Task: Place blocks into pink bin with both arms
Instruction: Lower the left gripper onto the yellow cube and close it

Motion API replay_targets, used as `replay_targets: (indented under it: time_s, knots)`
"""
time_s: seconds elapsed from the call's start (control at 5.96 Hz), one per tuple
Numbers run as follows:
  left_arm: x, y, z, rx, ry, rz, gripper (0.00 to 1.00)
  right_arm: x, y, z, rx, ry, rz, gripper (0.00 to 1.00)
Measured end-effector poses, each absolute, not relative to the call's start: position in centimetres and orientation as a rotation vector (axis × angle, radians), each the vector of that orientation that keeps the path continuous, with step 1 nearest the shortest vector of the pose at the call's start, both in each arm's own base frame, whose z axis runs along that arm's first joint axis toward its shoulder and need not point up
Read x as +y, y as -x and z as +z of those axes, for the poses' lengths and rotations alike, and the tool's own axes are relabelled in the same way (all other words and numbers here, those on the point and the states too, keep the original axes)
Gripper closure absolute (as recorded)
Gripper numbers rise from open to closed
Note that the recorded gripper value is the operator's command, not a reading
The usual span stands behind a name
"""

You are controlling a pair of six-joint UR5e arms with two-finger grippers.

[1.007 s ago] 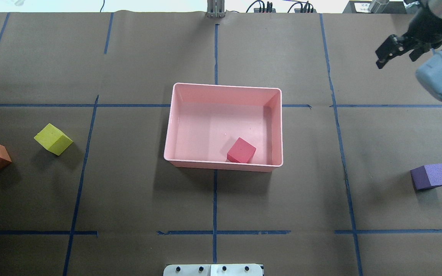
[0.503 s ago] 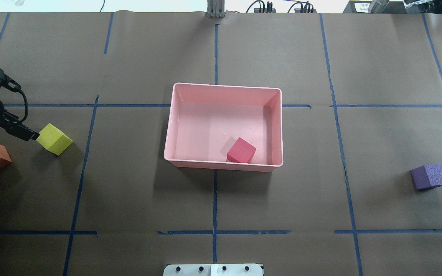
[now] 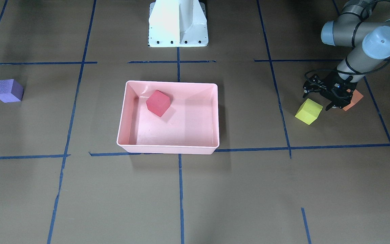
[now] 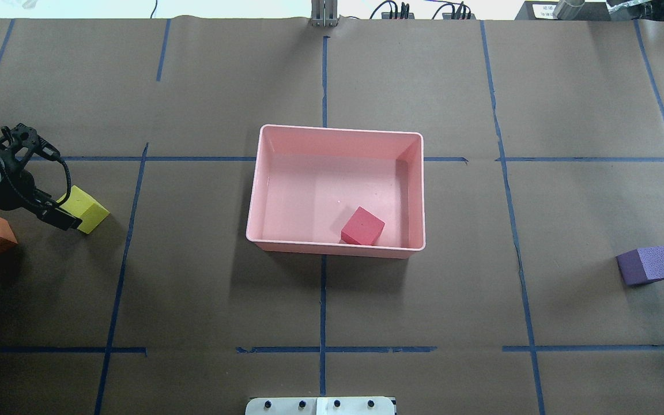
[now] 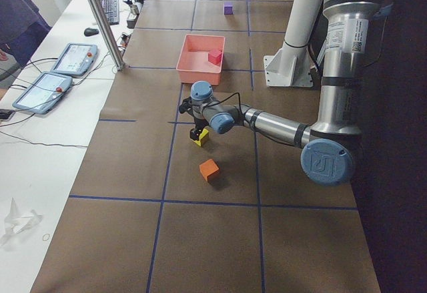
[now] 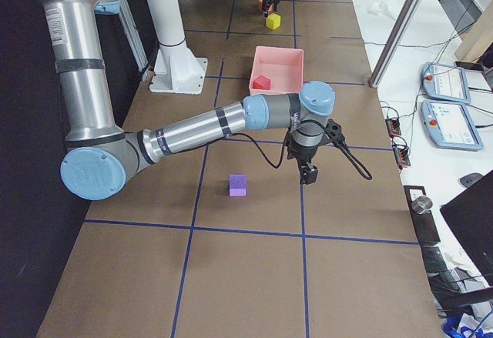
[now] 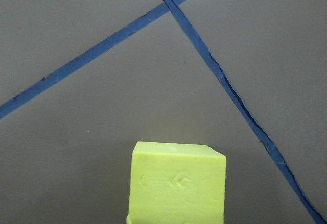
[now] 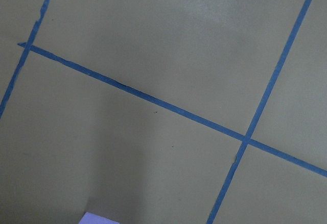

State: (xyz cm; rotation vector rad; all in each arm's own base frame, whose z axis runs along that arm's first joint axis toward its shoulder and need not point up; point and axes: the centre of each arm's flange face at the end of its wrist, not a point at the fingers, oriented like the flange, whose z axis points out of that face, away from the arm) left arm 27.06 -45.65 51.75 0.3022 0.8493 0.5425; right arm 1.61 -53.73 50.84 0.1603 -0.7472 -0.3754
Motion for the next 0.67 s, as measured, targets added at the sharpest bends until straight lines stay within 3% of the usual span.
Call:
replay_targets:
  time_s: [0.5, 0.67]
  knots:
    - [-46.6, -29.7, 52.6, 0.803, -0.300, 0.538, 0.03, -53.7, -1.7, 51.1, -0.748, -0.157, -0.375, 0.00]
    - [-46.9, -30.5, 53.0, 0.799, -0.290, 0.542, 0.34, -53.6, -1.7, 51.2, -0.747, -0.155, -0.374, 0.00]
